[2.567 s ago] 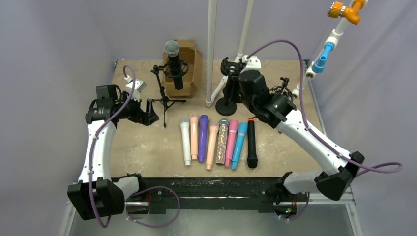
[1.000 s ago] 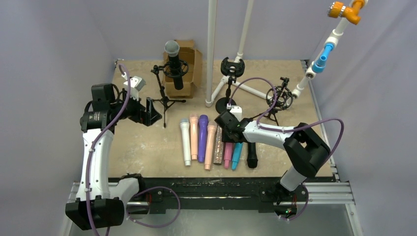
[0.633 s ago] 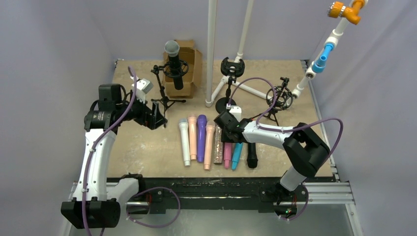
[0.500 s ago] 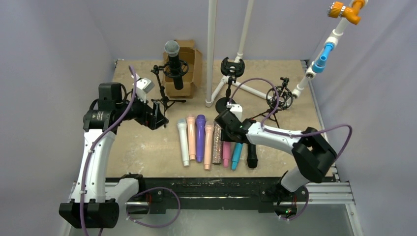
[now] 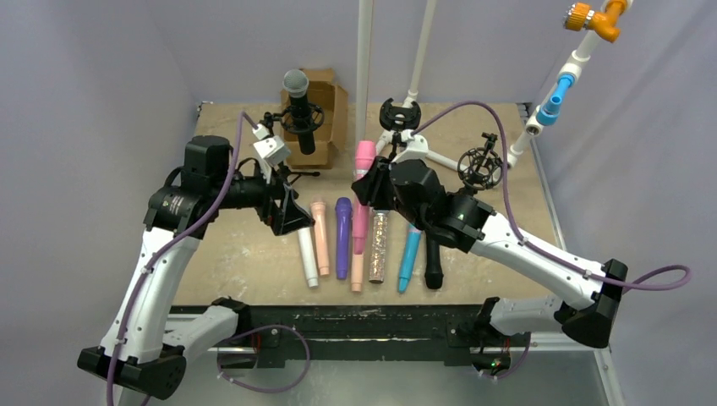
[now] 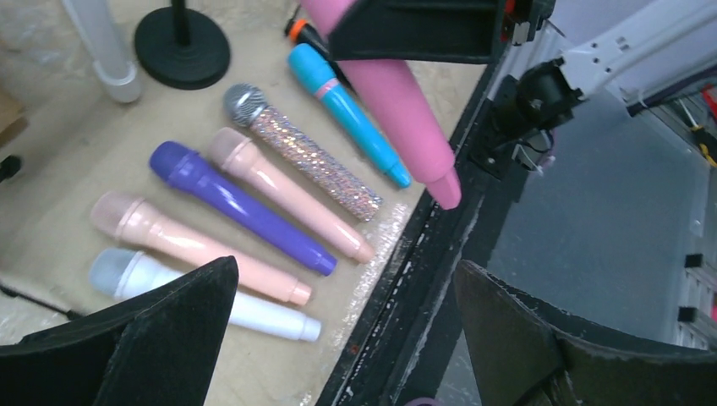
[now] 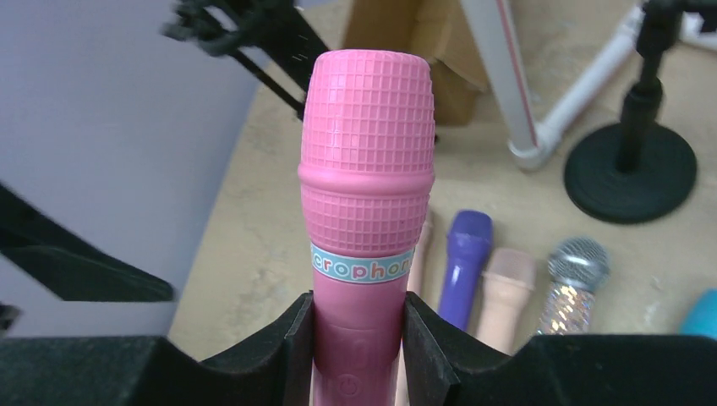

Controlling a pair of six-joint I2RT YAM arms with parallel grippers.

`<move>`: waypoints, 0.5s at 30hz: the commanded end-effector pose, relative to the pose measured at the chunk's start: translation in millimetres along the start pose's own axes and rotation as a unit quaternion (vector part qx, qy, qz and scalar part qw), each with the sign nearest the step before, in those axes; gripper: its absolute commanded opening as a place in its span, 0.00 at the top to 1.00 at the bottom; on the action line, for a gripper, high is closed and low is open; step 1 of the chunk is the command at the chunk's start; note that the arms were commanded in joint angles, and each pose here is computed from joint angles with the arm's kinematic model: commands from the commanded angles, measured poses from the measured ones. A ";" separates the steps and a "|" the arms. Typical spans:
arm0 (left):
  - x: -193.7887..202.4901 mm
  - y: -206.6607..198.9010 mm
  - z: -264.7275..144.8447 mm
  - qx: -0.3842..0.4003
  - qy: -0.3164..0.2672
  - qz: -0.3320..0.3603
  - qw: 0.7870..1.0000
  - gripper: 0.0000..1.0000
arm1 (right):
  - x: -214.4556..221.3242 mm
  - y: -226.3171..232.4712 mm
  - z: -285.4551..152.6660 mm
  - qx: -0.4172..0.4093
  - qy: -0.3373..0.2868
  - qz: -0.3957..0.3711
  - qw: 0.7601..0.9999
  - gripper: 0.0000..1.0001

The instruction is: Attach the microphones to the stand

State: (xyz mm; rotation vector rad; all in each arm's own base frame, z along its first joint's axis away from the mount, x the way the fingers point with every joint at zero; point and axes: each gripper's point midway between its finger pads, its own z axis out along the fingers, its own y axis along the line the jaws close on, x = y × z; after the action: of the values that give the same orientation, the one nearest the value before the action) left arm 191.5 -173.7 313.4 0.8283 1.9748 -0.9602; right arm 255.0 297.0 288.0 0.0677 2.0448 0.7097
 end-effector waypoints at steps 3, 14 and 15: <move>-23.2 -41.9 9.2 0.092 -0.014 0.010 0.996 0.00 | -72.4 88.5 -27.2 -0.117 -0.119 -0.030 0.986 0.95; -35.2 -52.8 19.3 0.151 -0.046 0.016 0.987 0.00 | -83.3 145.9 -50.8 -0.179 -0.223 -0.045 0.957 0.96; -34.8 -53.3 19.3 0.153 -0.047 0.022 0.987 0.00 | -83.2 146.4 -51.7 -0.181 -0.227 -0.044 0.956 0.96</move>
State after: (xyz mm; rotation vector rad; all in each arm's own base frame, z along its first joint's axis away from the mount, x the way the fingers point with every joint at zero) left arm 178.8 -217.3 337.5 0.9268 1.8547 -1.2192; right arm 223.9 378.4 408.6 -0.1468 1.6055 0.8992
